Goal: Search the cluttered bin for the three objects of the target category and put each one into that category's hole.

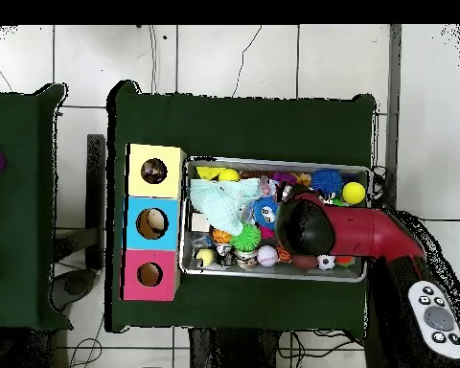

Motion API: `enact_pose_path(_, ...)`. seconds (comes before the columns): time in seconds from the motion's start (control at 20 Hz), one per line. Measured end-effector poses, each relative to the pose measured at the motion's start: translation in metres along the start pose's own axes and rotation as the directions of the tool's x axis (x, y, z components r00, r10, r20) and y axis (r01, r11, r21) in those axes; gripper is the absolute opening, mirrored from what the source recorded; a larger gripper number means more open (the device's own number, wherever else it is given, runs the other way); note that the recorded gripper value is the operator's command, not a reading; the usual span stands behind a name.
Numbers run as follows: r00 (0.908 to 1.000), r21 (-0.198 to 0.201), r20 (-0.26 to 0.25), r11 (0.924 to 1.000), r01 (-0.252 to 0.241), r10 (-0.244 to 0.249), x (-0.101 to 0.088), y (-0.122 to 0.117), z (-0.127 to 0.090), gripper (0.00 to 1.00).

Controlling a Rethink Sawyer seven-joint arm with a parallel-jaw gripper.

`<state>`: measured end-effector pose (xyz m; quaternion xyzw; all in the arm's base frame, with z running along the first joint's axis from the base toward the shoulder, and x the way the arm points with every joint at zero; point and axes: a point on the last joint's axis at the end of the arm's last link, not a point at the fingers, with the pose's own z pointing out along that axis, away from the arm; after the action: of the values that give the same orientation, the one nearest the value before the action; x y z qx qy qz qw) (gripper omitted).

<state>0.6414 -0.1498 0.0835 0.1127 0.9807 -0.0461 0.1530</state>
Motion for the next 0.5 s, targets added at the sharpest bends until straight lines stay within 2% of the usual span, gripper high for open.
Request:
enact_pose_path(0.35, 0.9999, 0.0, -0.004, 0.9999, 0.017, -0.017, -0.014, -0.046, 0.029, 0.0)
enact_pose_path(0.5, 0.9995, -0.007, -0.003, 0.9995, 0.03, -0.03, -0.016, -0.055, 0.039, 0.0)
